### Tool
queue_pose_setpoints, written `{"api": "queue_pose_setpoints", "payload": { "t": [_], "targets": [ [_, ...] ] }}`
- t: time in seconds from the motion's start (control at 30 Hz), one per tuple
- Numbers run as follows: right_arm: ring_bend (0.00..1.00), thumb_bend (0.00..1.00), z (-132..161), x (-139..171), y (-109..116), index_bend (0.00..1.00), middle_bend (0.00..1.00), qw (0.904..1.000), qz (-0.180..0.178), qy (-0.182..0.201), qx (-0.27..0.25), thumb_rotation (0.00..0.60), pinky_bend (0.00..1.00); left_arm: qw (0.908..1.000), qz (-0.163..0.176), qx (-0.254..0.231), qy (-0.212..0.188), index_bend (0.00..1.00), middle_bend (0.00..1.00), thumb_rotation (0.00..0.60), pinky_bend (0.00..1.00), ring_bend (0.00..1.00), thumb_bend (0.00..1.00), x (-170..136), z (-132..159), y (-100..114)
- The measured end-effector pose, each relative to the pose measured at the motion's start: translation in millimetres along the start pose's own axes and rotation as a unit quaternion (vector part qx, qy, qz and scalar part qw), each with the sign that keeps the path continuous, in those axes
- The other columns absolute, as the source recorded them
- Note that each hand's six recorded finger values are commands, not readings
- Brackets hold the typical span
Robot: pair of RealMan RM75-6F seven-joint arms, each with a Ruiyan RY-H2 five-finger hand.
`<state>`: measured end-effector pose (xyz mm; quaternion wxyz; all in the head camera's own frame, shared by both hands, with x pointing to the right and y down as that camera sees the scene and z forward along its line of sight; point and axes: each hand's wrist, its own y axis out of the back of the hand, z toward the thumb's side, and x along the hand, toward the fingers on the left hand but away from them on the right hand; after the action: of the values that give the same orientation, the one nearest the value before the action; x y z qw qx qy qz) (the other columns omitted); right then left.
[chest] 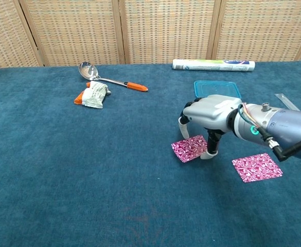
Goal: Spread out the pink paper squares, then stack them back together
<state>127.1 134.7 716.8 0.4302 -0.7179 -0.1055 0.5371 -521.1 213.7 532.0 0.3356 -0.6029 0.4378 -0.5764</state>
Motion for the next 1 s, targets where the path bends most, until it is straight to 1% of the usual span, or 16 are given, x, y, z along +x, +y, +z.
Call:
{"api": "queue_pose_setpoints", "payload": {
  "t": [0.27,0.4,0.53,0.63,1.0],
  "targets": [
    [0.00,0.36,-19.2,12.7,5.6,0.45,0.21,0.9998,-0.004,-0.018,0.004,0.600,0.00,1.0000,-0.001,-0.001,-0.007,0.21,0.00,0.600,0.00,0.00,0.13,1.6,4.6,-1.0],
    [0.00,0.36,-37.1,22.1,6.5,0.45,0.21,0.9993,-0.005,-0.037,0.007,0.600,0.00,1.0000,0.000,-0.001,-0.009,0.21,0.00,0.600,0.00,0.00,0.13,2.4,5.8,-0.6],
    [0.00,0.36,-58.3,36.4,3.0,0.45,0.21,0.9982,-0.001,-0.059,0.007,0.600,0.00,1.0000,-0.001,-0.001,-0.009,0.21,0.00,0.600,0.00,0.00,0.13,2.3,5.9,-0.9],
    [0.00,0.36,-67.5,45.1,-1.4,0.45,0.21,0.9977,0.004,-0.067,0.005,0.600,0.00,1.0000,-0.002,-0.001,-0.010,0.21,0.00,0.600,0.00,0.00,0.13,2.2,6.9,-1.2],
    [0.00,0.36,-76.1,64.4,-15.0,0.45,0.21,0.9971,0.014,-0.075,-0.008,0.600,0.00,0.9999,-0.001,0.000,-0.014,0.21,0.00,0.600,0.00,0.00,0.13,2.5,10.5,-0.9]
  ]
}}
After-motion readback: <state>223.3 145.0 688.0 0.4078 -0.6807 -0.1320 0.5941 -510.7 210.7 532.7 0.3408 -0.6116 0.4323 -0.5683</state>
